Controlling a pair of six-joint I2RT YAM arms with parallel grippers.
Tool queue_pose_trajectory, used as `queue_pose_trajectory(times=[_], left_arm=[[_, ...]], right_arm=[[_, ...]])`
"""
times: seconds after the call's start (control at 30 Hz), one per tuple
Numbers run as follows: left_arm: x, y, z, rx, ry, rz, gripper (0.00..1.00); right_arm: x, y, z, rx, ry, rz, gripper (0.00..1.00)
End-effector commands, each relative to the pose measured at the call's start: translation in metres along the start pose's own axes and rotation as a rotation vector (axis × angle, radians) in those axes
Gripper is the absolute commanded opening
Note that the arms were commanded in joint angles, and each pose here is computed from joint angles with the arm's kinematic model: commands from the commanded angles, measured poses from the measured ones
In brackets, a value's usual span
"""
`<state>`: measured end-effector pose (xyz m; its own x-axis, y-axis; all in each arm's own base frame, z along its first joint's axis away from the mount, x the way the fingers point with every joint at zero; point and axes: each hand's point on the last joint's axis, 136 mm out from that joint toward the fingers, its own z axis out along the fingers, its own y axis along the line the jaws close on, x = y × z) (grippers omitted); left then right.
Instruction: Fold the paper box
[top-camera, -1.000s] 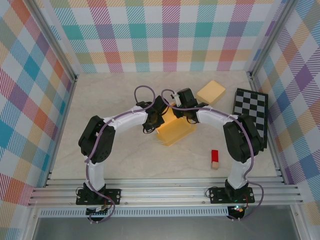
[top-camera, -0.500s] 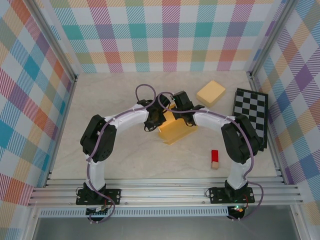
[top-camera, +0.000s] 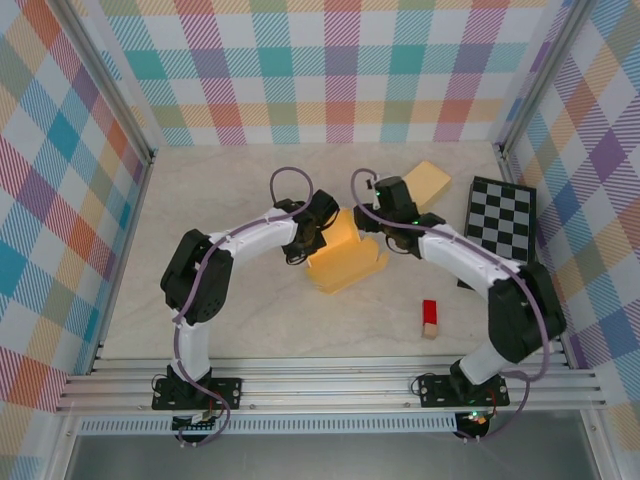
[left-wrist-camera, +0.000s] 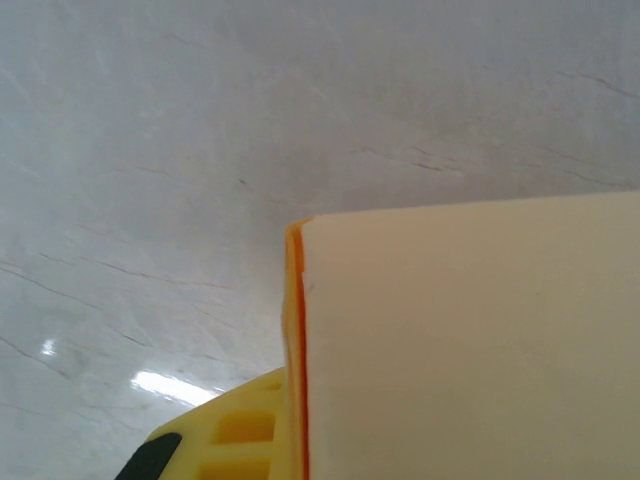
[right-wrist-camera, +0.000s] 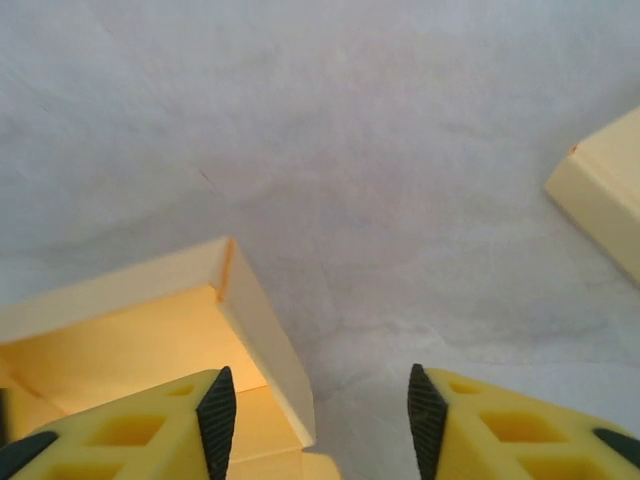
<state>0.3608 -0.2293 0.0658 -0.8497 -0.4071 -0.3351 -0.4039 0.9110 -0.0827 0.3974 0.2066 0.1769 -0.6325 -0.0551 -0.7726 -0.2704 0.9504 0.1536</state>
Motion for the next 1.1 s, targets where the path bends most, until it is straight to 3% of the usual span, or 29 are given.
queue_pose_trajectory(times=[0.0, 0.23, 0.4, 0.53, 0.9, 1.07], left_arm=[[-0.015, 0.028, -0.007, -0.128, -0.097, 0.118, 0.0], [-0.038, 0.0, -0.039, -0.112, -0.423, 0.363, 0.0], [-0.039, -0.003, -0.045, -0.125, -0.536, 0.393, 0.0], [-0.036, -0.001, -0.039, -0.119, -0.56, 0.386, 0.0], [-0.019, 0.003, -0.015, -0.066, -0.532, 0.395, 0.0], [-0.014, 0.007, -0.008, -0.071, -0.524, 0.415, 0.0]], right_arm=[[0.003, 0.012, -0.022, -0.12, 0.038, 0.051, 0.53], [-0.003, 0.026, -0.009, -0.269, 0.089, 0.123, 0.54], [0.005, 0.035, 0.017, -0.318, 0.144, 0.198, 0.51], [0.021, 0.036, 0.028, -0.33, 0.177, 0.25, 0.43], [0.064, 0.021, 0.035, -0.277, 0.241, 0.24, 0.38], [0.064, 0.021, 0.035, -0.279, 0.242, 0.232, 0.38]])
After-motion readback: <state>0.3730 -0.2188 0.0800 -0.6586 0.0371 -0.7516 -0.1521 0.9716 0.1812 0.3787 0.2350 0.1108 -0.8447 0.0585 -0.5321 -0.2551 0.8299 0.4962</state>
